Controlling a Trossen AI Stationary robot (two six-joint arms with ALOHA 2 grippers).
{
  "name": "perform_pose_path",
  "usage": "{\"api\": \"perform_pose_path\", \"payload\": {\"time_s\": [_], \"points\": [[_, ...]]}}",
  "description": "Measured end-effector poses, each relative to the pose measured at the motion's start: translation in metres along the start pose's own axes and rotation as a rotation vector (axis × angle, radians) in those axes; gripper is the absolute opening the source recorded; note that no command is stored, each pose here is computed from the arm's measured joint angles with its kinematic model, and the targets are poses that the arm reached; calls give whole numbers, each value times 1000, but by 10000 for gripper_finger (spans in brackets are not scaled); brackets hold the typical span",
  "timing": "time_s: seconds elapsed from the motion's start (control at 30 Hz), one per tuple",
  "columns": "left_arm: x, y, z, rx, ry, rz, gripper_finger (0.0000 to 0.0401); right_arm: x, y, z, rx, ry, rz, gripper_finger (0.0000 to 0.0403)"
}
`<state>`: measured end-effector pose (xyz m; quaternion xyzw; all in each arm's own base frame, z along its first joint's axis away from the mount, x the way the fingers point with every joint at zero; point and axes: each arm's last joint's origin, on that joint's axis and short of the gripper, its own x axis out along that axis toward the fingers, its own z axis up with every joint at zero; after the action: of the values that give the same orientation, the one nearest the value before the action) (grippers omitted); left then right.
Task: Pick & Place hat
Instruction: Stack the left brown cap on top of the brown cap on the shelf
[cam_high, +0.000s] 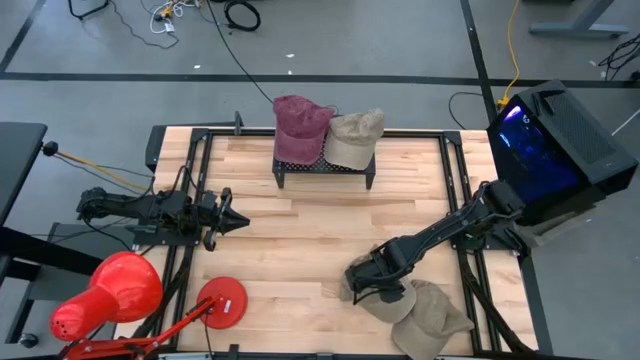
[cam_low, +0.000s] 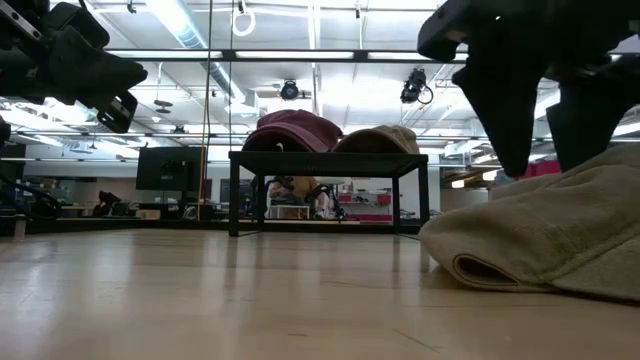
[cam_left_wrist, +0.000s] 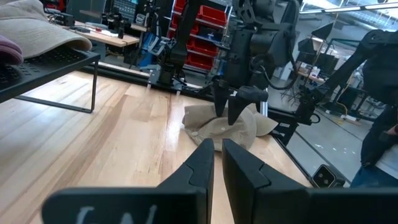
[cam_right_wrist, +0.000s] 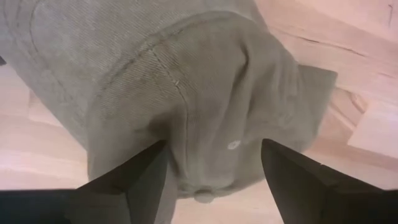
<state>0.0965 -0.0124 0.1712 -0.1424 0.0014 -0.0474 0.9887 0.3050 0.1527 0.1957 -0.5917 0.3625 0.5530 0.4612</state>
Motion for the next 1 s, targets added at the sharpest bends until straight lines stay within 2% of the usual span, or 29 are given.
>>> {"api": "perform_pose_path", "payload": {"time_s": [0.13, 0.67, 1.0], "points": [[0, 0, 0, 0, 0, 0, 39, 5, -1, 0, 2, 1, 13, 245], [0, 0, 0, 0, 0, 0, 39, 13, -2, -1, 9, 6, 38, 102], [0, 0, 0, 0, 0, 0, 39, 13, -2, -1, 10, 6, 38, 42]]}}
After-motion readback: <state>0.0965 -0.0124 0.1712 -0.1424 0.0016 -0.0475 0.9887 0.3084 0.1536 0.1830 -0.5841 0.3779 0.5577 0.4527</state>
